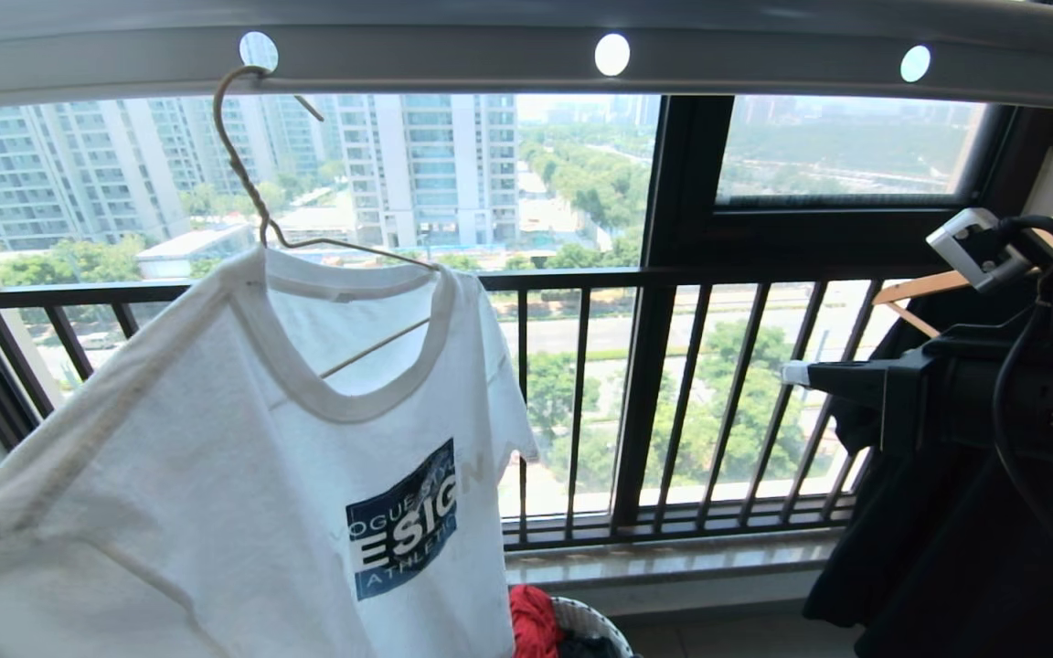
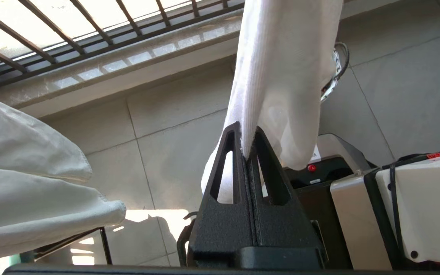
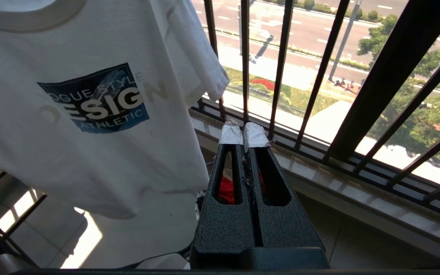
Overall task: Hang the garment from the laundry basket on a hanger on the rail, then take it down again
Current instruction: Take the clothes off the clothes rack
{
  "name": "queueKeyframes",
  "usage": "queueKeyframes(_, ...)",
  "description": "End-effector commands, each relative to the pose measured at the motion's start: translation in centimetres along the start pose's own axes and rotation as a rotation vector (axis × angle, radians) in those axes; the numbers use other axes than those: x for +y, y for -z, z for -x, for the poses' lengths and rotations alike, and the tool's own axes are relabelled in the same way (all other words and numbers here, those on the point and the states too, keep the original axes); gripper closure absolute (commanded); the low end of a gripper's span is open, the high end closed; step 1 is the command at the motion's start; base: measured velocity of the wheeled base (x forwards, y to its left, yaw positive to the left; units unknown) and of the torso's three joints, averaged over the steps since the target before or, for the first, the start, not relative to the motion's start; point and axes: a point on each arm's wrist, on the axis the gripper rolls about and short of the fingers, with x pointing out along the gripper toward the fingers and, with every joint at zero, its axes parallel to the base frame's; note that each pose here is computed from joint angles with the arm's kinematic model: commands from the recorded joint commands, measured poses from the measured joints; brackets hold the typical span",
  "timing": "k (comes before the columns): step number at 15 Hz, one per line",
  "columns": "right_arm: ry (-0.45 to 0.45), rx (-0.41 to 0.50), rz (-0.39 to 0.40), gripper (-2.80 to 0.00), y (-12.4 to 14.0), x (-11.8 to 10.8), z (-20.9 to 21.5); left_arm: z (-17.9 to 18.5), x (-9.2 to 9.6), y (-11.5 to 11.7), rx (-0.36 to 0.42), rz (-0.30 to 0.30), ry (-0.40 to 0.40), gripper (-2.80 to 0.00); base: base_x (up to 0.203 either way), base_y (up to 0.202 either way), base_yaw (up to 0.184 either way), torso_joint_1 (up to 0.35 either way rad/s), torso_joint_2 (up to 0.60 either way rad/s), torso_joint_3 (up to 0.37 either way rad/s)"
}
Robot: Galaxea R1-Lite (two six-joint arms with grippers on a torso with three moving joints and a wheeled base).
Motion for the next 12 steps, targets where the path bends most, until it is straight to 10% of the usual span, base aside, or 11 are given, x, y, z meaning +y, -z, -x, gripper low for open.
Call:
queueKeyframes(1, -0.002, -0.003, 0.001, 0.0, 0.0, 0.0, 0.1, -1.0, 0.1, 1.0, 0.068, 0.033, -0.004, 0.0, 0.0, 0.0, 0.0, 0.0, 0.0, 0.0)
queueKeyframes(12, -0.003, -0.004, 0.007, 0.0, 0.0, 0.1, 0.2, -4.1, 0.5, 3.6, 0.198, 0.083, 0.003, 0.0, 0.0, 0.0, 0.0, 0.0, 0.0, 0.0)
